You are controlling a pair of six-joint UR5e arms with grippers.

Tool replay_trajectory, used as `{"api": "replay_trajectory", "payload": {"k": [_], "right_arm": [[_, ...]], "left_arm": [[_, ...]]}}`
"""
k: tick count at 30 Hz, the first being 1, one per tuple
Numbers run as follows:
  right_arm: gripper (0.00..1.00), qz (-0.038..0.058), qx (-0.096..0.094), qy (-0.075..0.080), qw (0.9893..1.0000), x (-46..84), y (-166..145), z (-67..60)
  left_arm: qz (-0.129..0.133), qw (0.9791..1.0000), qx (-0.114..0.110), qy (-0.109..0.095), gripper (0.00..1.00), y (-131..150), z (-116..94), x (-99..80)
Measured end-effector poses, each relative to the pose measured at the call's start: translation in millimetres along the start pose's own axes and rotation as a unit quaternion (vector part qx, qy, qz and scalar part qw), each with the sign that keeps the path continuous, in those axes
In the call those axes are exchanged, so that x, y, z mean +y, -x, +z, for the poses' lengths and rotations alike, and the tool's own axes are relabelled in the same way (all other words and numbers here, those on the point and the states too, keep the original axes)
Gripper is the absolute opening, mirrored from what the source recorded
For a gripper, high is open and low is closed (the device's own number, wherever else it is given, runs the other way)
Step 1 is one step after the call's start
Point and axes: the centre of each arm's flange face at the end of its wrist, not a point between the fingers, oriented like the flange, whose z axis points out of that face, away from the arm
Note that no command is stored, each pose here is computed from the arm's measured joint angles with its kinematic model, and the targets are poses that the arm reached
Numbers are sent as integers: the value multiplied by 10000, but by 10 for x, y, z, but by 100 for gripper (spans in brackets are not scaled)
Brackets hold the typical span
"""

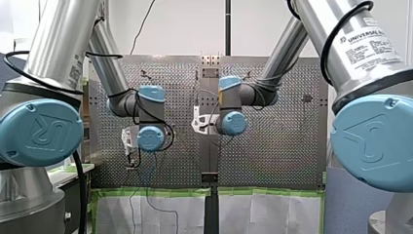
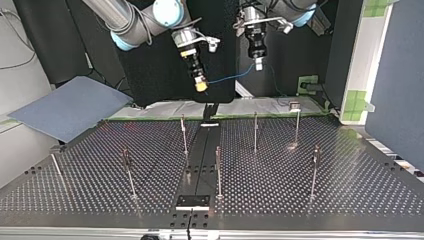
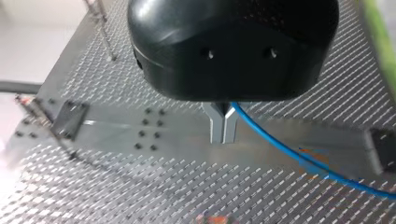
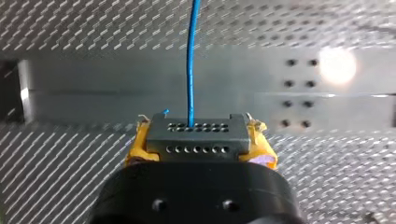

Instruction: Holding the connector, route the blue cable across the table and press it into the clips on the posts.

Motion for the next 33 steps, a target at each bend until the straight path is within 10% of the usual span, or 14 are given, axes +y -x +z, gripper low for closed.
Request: {"api": "replay_trajectory", "payload": {"k": [11, 33], "right_arm": [[0, 409, 588, -534, 9960, -173, -890, 169], [0, 369, 399, -852, 9949, -499, -1028, 470]], "left_arm": [[-152, 9973, -302, 648, 0, 471, 293, 58], [-429, 9896, -690, 1184, 0, 1350, 745, 468]]}}
